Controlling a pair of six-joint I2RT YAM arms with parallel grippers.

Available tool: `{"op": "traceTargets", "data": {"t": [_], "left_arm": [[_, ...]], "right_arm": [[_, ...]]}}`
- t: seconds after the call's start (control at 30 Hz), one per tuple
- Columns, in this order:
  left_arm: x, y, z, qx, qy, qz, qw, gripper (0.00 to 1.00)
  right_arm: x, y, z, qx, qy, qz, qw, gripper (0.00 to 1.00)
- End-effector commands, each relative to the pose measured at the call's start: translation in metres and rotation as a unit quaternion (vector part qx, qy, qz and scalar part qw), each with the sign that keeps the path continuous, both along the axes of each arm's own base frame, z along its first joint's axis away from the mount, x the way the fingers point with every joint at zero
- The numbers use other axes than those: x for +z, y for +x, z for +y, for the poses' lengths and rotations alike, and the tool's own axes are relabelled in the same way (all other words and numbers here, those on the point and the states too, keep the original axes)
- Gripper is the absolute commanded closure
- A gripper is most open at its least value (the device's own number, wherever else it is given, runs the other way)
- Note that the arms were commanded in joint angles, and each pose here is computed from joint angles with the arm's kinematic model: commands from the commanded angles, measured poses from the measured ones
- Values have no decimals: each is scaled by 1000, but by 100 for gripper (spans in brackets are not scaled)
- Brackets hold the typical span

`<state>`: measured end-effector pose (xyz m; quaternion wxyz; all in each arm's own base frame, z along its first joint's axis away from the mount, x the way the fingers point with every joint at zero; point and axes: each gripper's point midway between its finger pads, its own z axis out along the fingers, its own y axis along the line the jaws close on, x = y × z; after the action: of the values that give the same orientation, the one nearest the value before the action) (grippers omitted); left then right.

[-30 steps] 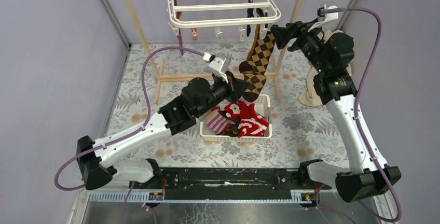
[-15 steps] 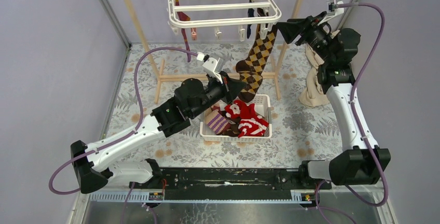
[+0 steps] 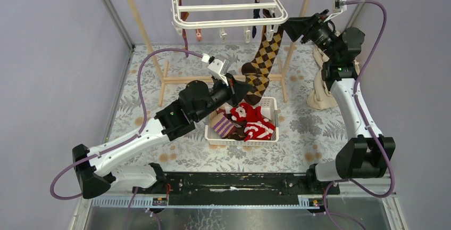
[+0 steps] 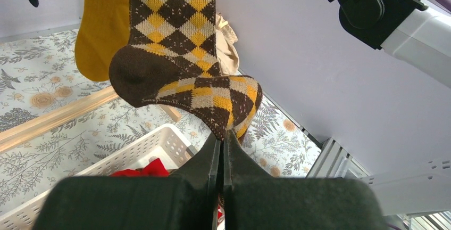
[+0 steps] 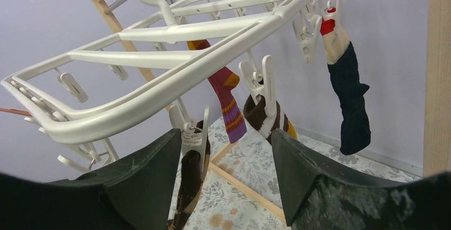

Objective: Remove the socks clipped to the hanger
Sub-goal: Remove the sock from the hanger.

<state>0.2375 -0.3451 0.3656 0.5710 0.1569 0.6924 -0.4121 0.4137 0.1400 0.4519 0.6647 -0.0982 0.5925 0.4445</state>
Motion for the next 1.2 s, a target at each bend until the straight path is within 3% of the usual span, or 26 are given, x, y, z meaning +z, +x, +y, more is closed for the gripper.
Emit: {"op": "traceTargets", "data": {"t": [0.0, 0.77, 1.0, 1.17], "left_arm": [[17, -1, 5, 7, -7, -20, 1000, 100], [16, -1, 4, 4, -9, -19, 1000, 100], [16, -2, 4, 5, -11, -19, 1000, 100], [15, -2, 5, 5, -10, -19, 1000, 100]], "right_arm": [[38, -9, 1, 9, 2, -56, 998, 30], [47, -23, 28, 33, -15, -62, 997, 32], [47, -15, 26, 14, -17, -51, 998, 42], [49, -12, 23, 2, -13, -48, 999, 38]]}}
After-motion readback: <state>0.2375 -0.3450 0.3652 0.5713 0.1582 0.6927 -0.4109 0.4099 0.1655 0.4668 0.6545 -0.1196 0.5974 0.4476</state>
